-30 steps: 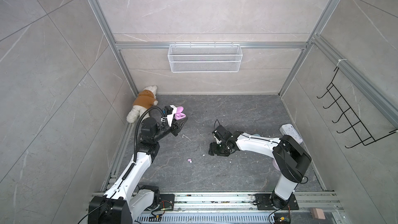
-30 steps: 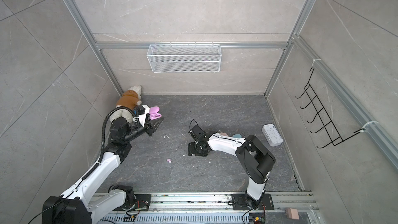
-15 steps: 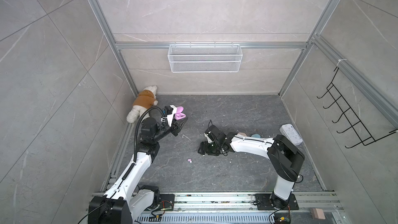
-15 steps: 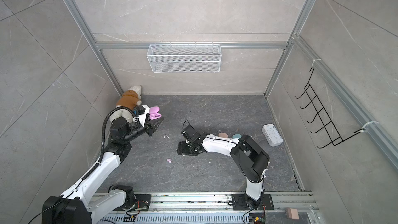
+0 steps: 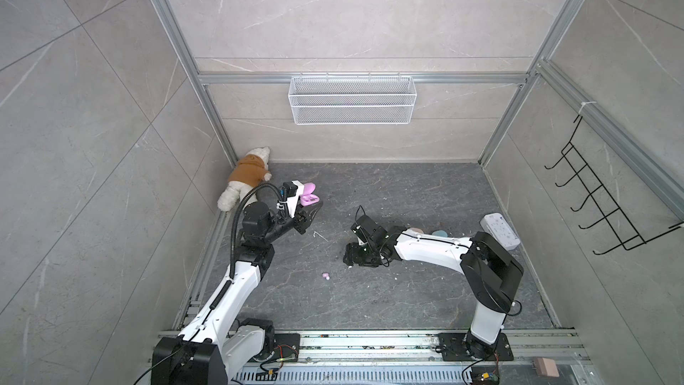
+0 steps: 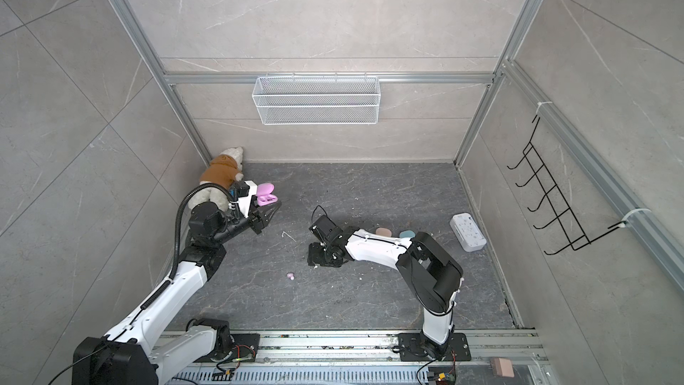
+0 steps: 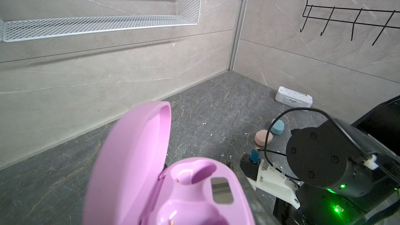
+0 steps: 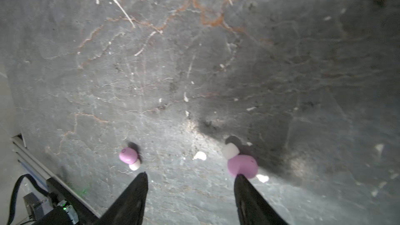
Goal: Insert wireless bluetooth earbuds into charging case
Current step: Rotate the wireless bluetooth earbud at the center of the table.
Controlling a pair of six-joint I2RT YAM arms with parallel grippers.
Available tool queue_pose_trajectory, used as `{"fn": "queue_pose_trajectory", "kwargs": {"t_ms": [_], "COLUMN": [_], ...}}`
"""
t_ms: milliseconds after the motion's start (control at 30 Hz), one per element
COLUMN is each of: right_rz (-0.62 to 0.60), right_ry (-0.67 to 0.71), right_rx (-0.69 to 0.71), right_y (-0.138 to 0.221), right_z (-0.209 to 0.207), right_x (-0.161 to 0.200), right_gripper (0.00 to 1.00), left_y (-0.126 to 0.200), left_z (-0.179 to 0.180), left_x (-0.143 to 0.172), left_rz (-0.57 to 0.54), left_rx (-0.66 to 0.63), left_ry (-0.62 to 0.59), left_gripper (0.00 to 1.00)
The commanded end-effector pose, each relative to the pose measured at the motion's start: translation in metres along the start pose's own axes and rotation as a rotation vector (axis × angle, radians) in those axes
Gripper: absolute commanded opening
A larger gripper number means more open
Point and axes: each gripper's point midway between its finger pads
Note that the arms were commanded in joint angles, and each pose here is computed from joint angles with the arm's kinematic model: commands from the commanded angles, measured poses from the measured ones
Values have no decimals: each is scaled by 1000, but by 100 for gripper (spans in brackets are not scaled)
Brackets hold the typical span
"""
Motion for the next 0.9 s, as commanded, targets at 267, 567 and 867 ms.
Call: {"fn": "queue_pose_trajectory", "kwargs": {"t_ms": [267, 567, 867], "right_rz": [25, -71, -59], "right_ry": [-17, 86, 92], "right_rx": [38, -119, -100], "right_y": [-13, 2, 3], "right_z": [-15, 43, 37], "right_x": [2, -23, -19], "right_gripper": [67, 67, 67], "left_y": [0, -1, -2], "left_z": [-3, -1, -1], "left_x": [-13, -10, -10], "left_rz": [-40, -32, -34], "left_rx": [12, 4, 6], "left_ry": [-20, -22, -16], "left_gripper": [18, 18, 18]}}
Point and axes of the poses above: each gripper's point midway between its finger pads, its own y axis back along the fingers, its own z axis along the line the jaws close on, x = y × z, and after that the axes turned 1 degree about y, right-handed
